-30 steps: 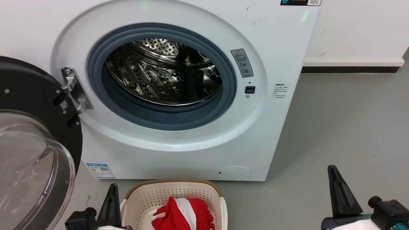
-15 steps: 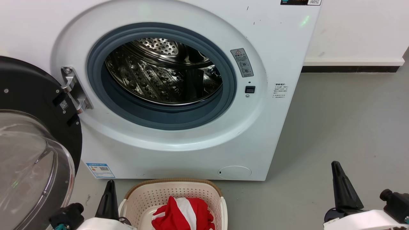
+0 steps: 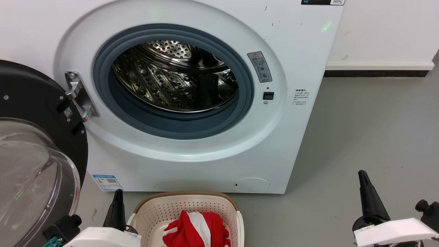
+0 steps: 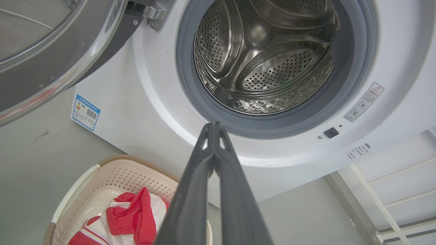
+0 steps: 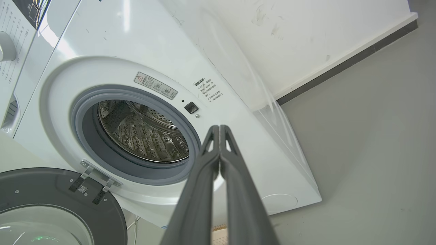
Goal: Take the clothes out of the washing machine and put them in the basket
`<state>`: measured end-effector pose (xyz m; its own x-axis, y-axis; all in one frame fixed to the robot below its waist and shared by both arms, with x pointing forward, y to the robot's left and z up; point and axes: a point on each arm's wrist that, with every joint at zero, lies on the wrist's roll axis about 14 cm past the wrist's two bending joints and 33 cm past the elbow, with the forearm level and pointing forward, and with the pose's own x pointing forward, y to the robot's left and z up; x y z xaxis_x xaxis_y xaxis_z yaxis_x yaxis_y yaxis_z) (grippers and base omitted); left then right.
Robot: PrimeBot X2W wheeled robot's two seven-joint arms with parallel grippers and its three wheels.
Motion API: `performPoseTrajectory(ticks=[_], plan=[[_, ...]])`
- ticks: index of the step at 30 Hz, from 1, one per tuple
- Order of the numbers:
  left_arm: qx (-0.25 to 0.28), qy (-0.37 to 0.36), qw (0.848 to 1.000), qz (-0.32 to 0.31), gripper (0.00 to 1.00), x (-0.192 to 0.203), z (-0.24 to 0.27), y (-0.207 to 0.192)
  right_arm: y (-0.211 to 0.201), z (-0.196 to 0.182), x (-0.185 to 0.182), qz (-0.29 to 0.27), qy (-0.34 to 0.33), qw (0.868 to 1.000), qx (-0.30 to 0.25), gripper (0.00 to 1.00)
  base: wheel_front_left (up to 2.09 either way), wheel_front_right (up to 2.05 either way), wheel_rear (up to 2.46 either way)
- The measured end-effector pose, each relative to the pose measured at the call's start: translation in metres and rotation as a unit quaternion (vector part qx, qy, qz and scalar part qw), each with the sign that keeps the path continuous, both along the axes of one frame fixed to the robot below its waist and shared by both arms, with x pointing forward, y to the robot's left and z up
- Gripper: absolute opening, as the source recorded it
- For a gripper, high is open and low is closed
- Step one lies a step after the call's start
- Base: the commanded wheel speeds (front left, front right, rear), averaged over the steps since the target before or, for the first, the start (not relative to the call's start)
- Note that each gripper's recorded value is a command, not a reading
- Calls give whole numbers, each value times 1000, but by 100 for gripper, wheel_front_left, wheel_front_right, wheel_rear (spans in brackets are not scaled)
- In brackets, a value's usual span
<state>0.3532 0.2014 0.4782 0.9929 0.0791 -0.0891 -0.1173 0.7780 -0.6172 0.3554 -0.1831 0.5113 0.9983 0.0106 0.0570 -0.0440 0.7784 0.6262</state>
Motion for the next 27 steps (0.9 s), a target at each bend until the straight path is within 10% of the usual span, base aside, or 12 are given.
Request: performPoseTrajectory(ticks=[27], plan=[[-174,-7,985,3,0,13,4,0,-9,-7,12,-5,25,985,170,0,0,0,0]])
